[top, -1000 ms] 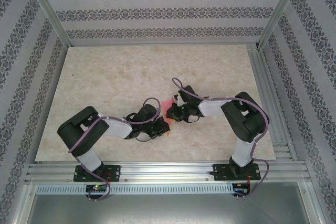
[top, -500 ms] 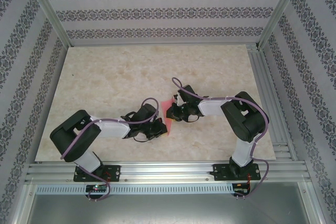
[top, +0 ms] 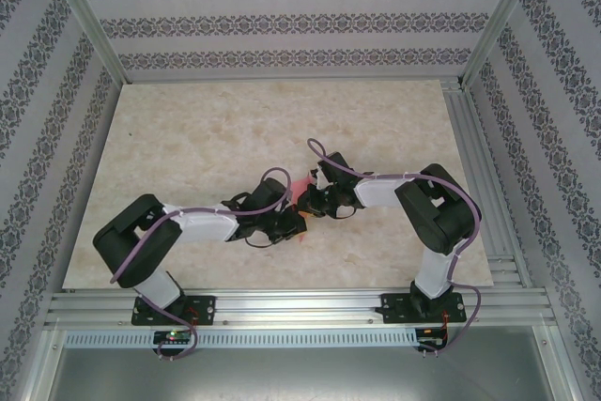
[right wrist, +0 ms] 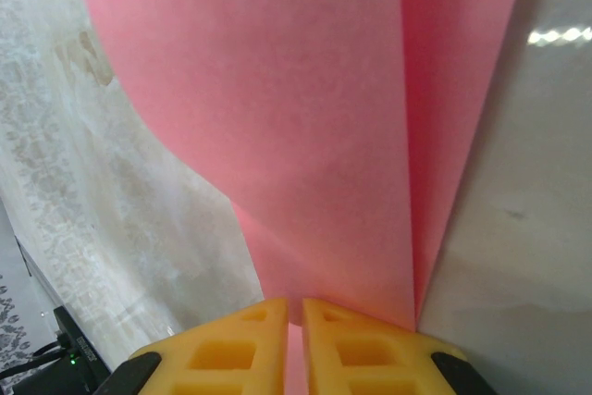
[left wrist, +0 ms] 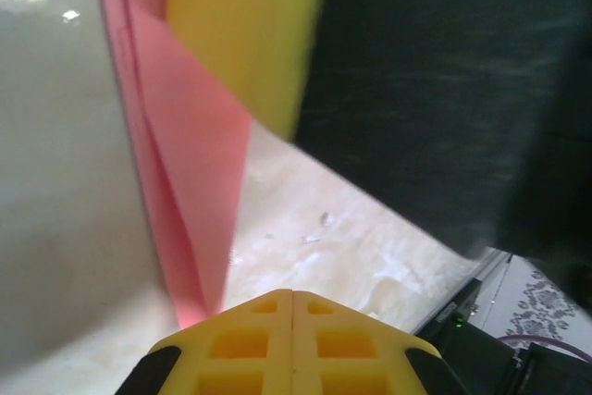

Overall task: Fold a paper plane with a square sheet of paper (fold left side to right side)
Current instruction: Fold the wing for the fifth time at the center of the table.

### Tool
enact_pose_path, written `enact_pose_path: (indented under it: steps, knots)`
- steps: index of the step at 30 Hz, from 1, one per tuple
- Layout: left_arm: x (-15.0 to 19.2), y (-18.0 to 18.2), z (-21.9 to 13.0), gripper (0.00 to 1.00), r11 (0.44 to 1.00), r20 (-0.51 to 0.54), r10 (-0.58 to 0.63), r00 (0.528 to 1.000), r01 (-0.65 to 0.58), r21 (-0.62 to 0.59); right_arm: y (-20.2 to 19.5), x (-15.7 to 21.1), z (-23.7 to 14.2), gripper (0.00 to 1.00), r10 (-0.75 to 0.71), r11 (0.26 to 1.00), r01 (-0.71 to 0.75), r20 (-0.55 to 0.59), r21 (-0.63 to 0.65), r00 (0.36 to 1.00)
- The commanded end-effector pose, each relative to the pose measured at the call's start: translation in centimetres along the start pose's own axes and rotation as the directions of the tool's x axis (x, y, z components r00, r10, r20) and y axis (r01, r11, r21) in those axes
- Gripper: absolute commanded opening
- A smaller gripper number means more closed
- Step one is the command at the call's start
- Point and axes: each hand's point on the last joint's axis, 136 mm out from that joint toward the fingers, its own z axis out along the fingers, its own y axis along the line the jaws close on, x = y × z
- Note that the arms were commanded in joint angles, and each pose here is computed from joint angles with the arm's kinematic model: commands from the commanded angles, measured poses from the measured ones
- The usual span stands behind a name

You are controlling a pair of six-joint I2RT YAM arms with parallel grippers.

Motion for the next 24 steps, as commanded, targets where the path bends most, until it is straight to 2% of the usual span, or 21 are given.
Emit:
enact_pose_path:
  steps: [1, 6, 13, 24]
  knots:
    - [0.5, -0.8, 0.8, 0.0, 0.999, -0.023, 0.043, 0.999, -0.042, 0.023, -5.2, 1.4, 0.9, 0.14, 0.058, 0.982, -0.054, -0.015, 0.178, 0.998]
    - [0.7, 0.5, 1.0, 0.0, 0.999, -0.032, 0.039, 0.999, -0.039, -0.024, -5.2, 1.5, 0.9, 0.14, 0.058, 0.982, -0.054, -0.017, 0.182, 0.998]
    - [2.4, 2.7, 2.1, 0.0, 0.996, -0.111, 0.027, 0.993, -0.036, -0.079, -5.3, 1.4, 0.8, 0.15, 0.054, 0.98, -0.051, -0.015, 0.191, 0.998]
    - [3.8, 4.5, 1.1, 0.0, 0.991, -0.132, 0.018, 0.991, -0.035, -0.128, -5.5, 1.4, 0.8, 0.15, 0.059, 0.978, -0.055, -0.017, 0.2, 0.998]
